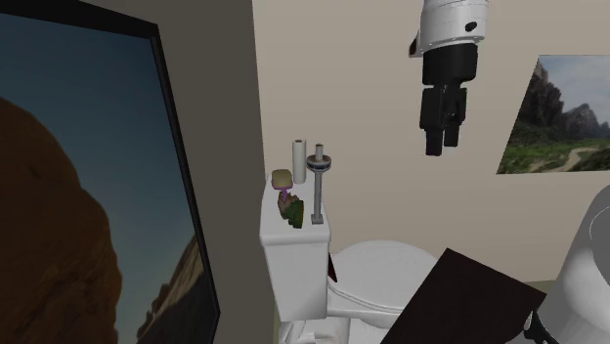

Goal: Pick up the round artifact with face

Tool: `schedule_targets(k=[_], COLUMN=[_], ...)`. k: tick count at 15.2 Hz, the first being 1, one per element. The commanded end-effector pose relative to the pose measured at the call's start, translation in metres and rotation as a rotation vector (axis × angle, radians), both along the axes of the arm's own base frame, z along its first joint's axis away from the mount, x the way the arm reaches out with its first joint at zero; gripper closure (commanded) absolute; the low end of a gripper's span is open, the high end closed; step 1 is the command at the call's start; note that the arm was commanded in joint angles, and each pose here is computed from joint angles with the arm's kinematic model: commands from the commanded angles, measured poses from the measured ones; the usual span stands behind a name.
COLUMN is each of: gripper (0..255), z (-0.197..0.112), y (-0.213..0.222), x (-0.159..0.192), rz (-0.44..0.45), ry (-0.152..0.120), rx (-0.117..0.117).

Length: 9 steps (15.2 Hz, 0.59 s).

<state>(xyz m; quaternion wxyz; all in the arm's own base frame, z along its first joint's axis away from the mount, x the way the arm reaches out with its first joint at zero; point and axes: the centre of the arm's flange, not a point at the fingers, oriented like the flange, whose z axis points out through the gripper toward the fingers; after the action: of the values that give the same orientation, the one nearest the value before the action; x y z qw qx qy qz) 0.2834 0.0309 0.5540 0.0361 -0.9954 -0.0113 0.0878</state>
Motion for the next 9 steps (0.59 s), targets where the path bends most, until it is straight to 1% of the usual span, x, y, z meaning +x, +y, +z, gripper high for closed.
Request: schedule_targets(k=[1, 9], gripper=[0, 0], z=[0.000, -0.064], y=[0.000, -0.001], x=[0.000, 0.079], rz=[0.000, -0.068], ry=[0.000, -0.022], rx=[0.000, 0.022])
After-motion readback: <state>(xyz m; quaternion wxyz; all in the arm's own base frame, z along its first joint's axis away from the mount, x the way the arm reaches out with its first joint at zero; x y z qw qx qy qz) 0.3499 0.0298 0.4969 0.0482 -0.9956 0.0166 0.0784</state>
